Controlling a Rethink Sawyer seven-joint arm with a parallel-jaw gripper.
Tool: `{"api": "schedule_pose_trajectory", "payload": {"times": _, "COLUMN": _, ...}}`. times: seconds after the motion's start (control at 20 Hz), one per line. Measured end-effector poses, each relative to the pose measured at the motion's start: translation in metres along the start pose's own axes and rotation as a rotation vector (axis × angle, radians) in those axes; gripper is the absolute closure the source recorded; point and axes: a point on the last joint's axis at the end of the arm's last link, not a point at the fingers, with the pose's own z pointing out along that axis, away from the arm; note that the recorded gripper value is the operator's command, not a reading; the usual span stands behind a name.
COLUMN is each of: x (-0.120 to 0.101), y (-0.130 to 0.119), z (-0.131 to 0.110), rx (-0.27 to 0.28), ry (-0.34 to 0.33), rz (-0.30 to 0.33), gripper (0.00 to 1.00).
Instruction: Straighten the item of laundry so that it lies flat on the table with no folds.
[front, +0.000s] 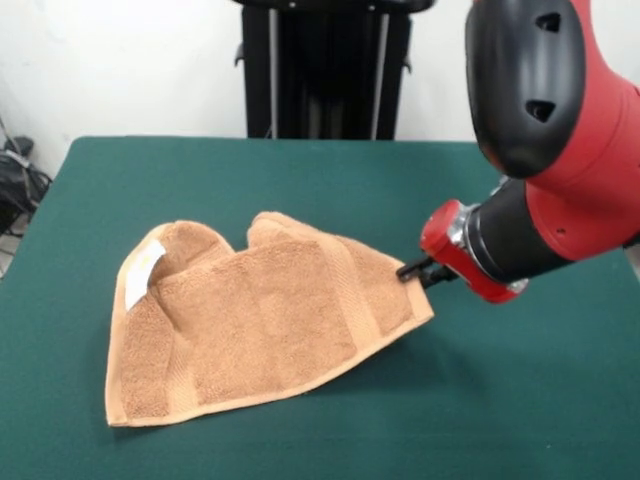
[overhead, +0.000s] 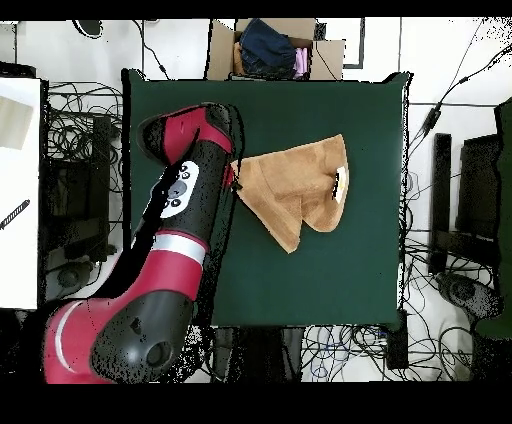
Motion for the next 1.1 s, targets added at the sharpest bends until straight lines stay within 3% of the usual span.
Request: {"api": "schedule_pose_trajectory", "payload": {"times": 1.1, "x": -0.010, "y": 0.061, "z": 0.014, "rx": 0.076, "ry": -0.003, "rz": 0.069, "gripper": 1.00}}
